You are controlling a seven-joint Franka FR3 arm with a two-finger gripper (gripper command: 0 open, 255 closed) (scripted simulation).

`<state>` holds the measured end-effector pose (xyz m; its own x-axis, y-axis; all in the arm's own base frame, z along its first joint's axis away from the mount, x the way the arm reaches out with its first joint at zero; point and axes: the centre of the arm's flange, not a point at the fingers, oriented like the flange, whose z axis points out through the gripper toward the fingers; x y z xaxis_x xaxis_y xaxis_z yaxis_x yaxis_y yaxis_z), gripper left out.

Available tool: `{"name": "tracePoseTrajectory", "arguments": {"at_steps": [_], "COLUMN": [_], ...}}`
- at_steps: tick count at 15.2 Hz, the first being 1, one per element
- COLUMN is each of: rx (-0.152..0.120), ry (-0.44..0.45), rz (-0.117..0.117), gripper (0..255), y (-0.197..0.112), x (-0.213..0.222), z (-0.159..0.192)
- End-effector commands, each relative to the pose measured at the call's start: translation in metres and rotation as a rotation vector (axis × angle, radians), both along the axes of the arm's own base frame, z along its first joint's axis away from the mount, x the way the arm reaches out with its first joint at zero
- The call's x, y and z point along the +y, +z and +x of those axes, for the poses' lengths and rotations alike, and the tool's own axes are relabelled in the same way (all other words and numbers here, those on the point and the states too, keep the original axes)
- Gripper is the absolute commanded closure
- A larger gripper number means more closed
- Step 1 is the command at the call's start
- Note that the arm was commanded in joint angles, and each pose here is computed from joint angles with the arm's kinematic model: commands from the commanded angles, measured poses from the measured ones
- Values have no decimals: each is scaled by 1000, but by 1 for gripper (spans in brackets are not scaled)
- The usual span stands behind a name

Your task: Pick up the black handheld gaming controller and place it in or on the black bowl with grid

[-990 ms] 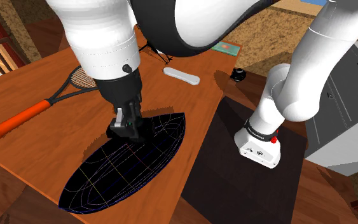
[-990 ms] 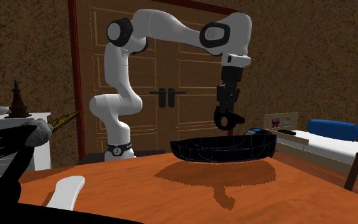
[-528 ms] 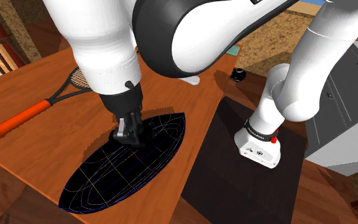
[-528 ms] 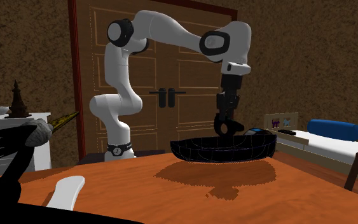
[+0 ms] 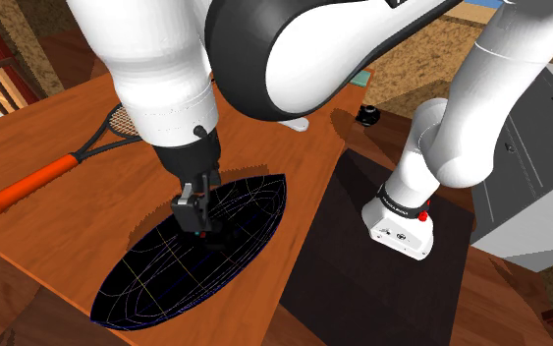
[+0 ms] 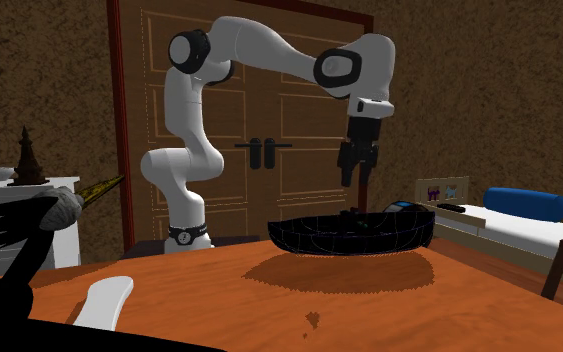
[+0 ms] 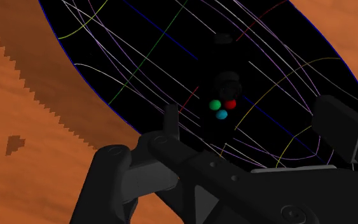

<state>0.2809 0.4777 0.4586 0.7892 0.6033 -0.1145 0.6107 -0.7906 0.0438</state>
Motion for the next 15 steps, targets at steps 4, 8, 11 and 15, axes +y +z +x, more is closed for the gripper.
{"name": "tracePoseTrajectory", "arguments": {"at_steps": [4,8,11,15], "rx": [0,0,0,0], "ry": [0,0,0,0], "rz": [0,0,0,0], "gripper": [0,0,0,0], "y": [13,50,50,50], "x": [1,5,5,5], "z": [1,3,3,3]}}
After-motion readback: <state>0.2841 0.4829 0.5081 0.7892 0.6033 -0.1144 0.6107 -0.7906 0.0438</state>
